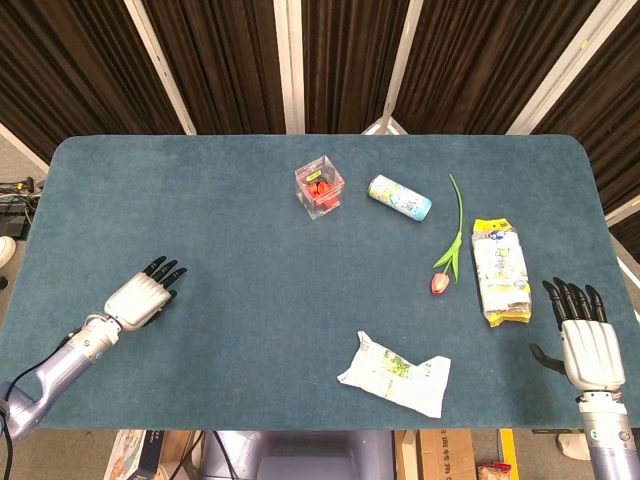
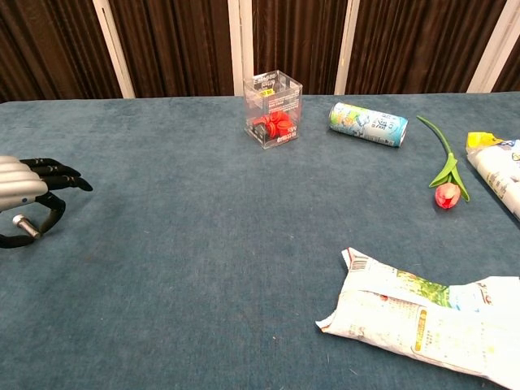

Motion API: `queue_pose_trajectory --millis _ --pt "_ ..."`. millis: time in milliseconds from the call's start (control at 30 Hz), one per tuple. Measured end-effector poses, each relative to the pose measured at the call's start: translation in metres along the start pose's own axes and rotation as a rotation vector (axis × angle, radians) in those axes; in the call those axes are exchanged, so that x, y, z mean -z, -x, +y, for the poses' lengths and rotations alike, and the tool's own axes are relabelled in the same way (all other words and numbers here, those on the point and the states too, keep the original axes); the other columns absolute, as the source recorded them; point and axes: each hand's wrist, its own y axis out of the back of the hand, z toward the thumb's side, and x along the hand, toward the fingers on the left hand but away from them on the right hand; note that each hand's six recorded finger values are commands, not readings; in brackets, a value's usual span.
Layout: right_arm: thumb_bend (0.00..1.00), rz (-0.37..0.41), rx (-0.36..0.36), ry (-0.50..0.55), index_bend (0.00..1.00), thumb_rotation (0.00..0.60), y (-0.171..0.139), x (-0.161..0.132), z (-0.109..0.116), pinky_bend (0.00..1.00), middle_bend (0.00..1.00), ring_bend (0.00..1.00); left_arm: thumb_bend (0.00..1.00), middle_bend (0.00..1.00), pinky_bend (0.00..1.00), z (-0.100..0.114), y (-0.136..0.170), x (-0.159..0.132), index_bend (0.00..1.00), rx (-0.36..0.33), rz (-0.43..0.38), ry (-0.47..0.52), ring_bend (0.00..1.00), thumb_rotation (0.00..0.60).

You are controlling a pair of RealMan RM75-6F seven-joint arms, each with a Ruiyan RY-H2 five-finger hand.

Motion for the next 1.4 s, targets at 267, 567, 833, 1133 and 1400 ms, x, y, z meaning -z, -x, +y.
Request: queue_pose_trajectory --millis 267,567,833,1133,1400 --pt "0.19 0.001 -0.004 0.002 0.11 0.600 0.000 0.000 -0.001 0.03 0.10 0.10 0.50 0.09 0.05 -0.001 0.000 0.000 0.57 0.004 0.002 -0.006 0.03 0.600" --pt "0.19 0.000 -0.005 0.003 0.11 0.600 0.001 0.000 -0.001 0.03 0.10 0.10 0.50 0.09 0.05 0.006 0.002 0.003 0.57 -0.024 0.012 0.017 0.03 0.600" --pt "0.19 0.002 -0.008 0.004 0.11 0.600 0.001 -0.001 -0.002 0.03 0.10 0.10 0.50 0.10 0.06 0.021 0.007 0.008 0.57 -0.073 0.020 0.100 0.03 0.600" --pt "0.19 0.003 -0.010 0.002 0.11 0.600 0.000 -0.001 -0.002 0.03 0.10 0.10 0.50 0.11 0.07 0.026 0.015 0.015 0.57 -0.097 0.034 0.273 0.03 0.600" --pt "0.19 0.002 -0.012 0.004 0.11 0.600 0.001 -0.002 -0.003 0.03 0.10 0.10 0.50 0.11 0.08 0.034 0.019 0.022 0.57 -0.144 0.041 0.401 0.03 0.600"
